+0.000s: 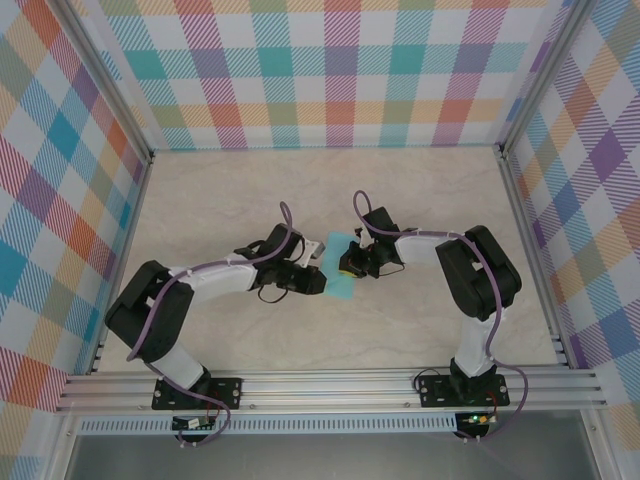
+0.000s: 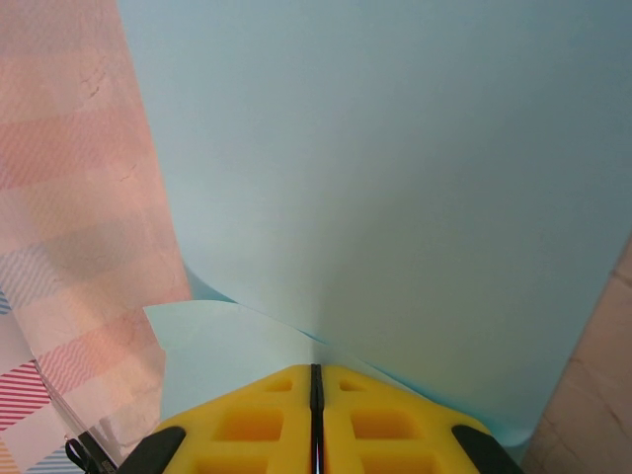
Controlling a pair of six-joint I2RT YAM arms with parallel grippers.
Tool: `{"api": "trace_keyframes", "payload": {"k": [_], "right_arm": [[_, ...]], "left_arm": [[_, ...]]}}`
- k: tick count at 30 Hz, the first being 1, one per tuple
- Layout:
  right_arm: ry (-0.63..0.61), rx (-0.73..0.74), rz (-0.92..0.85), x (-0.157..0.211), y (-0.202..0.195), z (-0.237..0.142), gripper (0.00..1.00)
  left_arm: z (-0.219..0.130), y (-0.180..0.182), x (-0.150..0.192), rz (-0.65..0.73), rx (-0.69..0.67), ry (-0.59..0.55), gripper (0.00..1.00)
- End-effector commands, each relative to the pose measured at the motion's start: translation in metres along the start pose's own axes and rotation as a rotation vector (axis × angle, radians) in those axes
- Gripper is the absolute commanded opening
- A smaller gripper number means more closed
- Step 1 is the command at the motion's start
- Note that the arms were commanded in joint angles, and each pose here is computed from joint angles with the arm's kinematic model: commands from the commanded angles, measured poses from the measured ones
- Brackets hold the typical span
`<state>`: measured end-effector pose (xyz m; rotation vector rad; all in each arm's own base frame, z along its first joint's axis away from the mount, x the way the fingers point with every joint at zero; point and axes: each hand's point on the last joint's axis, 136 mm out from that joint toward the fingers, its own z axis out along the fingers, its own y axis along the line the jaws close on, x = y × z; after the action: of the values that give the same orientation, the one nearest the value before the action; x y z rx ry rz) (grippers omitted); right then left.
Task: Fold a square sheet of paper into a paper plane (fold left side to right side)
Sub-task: Fold the triangle a second time at the center of the table.
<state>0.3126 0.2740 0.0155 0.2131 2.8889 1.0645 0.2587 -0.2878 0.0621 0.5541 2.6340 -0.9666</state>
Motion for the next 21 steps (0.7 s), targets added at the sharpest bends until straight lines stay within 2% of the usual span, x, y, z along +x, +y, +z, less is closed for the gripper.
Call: {"api": "trace_keyframes", "payload": {"k": [1,12,21], "right_arm": [[0.039,0.085,0.026,0.011,-0.022,0.008,0.1],[0.043,0.088,0.022,0.012,-0.021,0.008,0.1],[0.044,0.091,0.017,0.012,-0.021,0.009,0.1]], "left_arm": [[0.008,0.018,-0.003,-0.019,-0.04,0.015,0.16],[0.021,0.039,0.003,-0.048,-0.089,0.041,0.14],[0.005,0.015,-0.006,-0.019,-0.004,0.001,0.14]]}}
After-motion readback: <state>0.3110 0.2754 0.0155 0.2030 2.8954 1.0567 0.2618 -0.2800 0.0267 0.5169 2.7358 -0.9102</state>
